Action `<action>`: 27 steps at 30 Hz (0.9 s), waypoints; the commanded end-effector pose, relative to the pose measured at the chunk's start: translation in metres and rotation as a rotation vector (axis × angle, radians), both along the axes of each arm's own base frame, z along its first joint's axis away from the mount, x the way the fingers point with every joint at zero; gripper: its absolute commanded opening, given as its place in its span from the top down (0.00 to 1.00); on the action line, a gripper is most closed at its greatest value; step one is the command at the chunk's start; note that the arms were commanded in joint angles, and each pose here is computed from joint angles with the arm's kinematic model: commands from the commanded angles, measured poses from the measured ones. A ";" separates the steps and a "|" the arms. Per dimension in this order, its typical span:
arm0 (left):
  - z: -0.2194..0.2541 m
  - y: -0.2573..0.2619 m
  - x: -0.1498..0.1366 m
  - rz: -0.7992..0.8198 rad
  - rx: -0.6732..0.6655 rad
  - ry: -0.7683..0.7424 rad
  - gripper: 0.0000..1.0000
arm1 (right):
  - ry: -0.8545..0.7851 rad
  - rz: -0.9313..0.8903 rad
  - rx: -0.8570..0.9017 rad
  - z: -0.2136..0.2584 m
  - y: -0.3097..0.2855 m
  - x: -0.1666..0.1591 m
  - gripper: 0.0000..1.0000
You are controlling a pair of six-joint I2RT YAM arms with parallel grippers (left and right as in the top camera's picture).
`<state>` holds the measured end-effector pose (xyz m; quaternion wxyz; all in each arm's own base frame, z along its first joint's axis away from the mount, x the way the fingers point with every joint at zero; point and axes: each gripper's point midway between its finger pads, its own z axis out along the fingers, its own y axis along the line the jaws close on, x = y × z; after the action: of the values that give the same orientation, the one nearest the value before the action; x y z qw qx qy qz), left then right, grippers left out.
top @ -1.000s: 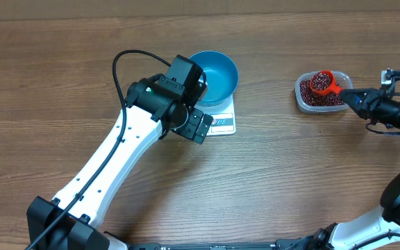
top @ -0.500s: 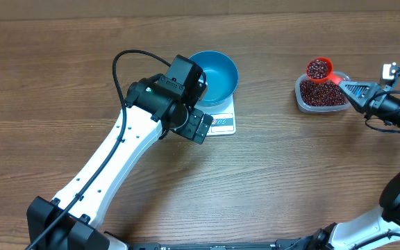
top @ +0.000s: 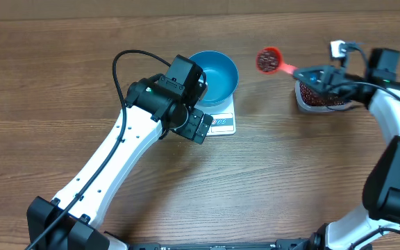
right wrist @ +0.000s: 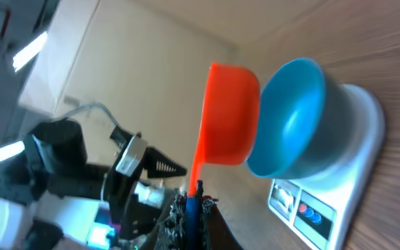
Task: Scoop item into bowl and weigh 150g on scale
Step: 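Lift the filled red cup out of the tub with the right gripper, then carry the red cup over the teal bowl with the right gripper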
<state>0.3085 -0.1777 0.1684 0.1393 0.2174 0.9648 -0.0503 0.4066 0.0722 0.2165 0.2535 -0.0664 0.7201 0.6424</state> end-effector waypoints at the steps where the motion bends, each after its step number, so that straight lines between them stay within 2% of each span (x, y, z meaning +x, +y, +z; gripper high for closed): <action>1: 0.007 0.000 0.001 -0.015 -0.002 -0.020 0.00 | 0.079 0.068 0.016 0.005 0.032 0.003 0.96; 10: 0.007 0.000 0.001 -0.015 -0.002 -0.020 0.00 | -0.096 0.154 -0.045 0.021 0.093 0.012 0.96; 18: 0.007 0.000 0.001 -0.015 -0.002 -0.020 0.00 | -0.165 0.096 -0.129 0.011 0.110 0.023 0.96; 27: 0.007 0.000 0.001 -0.016 -0.002 -0.020 0.00 | -0.340 0.115 -0.181 0.008 0.112 0.022 0.96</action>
<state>0.3087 -0.1778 0.1685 0.1397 0.2174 0.9647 -0.0502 0.4264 0.1825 0.2242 0.2958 -0.1993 0.7274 0.5862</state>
